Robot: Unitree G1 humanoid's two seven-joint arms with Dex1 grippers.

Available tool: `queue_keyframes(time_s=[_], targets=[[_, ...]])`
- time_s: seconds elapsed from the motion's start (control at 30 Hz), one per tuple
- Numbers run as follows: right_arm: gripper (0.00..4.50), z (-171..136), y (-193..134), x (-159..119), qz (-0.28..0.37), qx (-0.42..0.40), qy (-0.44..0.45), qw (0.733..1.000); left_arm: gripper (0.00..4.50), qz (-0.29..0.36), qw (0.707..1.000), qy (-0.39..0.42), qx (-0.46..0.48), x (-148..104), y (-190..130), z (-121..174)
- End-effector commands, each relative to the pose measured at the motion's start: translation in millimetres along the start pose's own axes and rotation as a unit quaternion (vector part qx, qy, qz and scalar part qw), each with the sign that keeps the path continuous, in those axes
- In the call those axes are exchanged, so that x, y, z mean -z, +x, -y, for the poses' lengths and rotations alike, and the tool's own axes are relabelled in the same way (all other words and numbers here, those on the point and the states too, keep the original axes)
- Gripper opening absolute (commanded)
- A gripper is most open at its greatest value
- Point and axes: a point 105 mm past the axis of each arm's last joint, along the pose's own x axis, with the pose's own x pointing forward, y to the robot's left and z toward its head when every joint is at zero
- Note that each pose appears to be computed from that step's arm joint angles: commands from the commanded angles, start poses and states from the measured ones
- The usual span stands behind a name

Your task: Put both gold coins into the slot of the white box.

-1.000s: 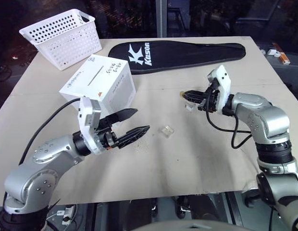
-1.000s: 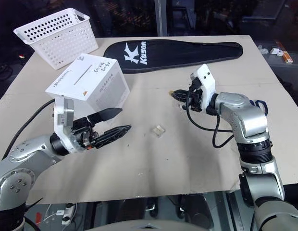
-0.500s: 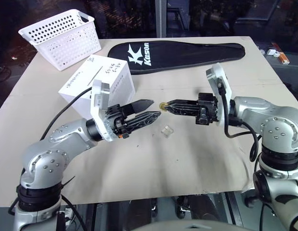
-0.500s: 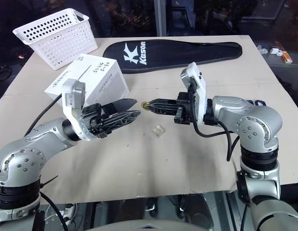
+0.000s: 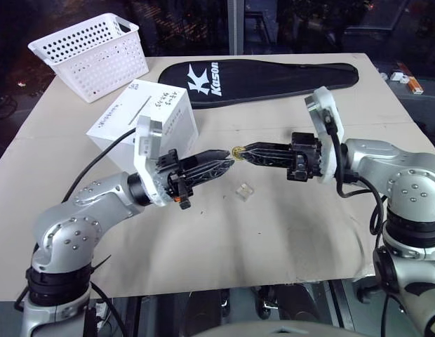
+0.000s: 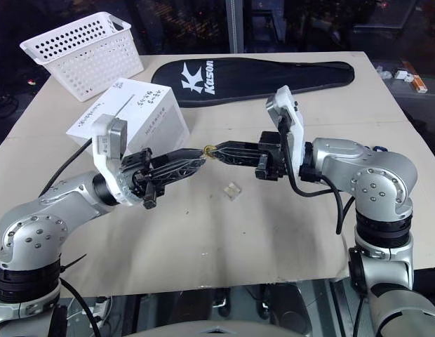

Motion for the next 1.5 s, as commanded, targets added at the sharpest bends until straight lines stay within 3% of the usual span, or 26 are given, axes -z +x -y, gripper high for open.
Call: queue_keyframes(time_s=[0.03, 0.53, 0.67, 1.1, 1.23, 1.43, 1.47, 1.5], targets=[[0.0, -13, 2, -10, 0.011, -0.022, -0.03, 0.999, 1.34, 0.01, 1.0, 0.011, 0.017, -7, 2, 5], [0.0, -18, 5, -4, 0.002, -0.034, -0.022, 0.999, 1.34, 0.017, 1.0, 0.007, 0.022, -8, 4, 7], [0.0, -19, 5, -3, -0.001, -0.038, -0.017, 0.999, 0.05, 0.02, 0.999, 0.006, 0.024, -8, 5, 8], [0.0, -21, 2, 6, -0.002, -0.042, -0.01, 0.999, 0.05, 0.027, 0.999, 0.001, 0.037, -11, 5, 11], [1.31, -18, -2, 3, 0.016, -0.034, -0.014, 0.999, 0.0, 0.032, 0.999, 0.0, 0.036, -14, 3, 11], [4.17, -7, -11, -3, 0.016, 0.026, -0.083, 0.996, 0.0, 0.046, 0.999, 0.005, 0.007, -23, -4, 7], [4.48, -6, -12, -4, 0.018, 0.033, -0.095, 0.995, 0.0, 0.05, 0.999, 0.008, -0.002, -26, -5, 6], [4.48, -4, -15, -7, 0.021, 0.046, -0.113, 0.992, 0.0, 0.054, 0.998, 0.012, -0.012, -29, -7, 5]])
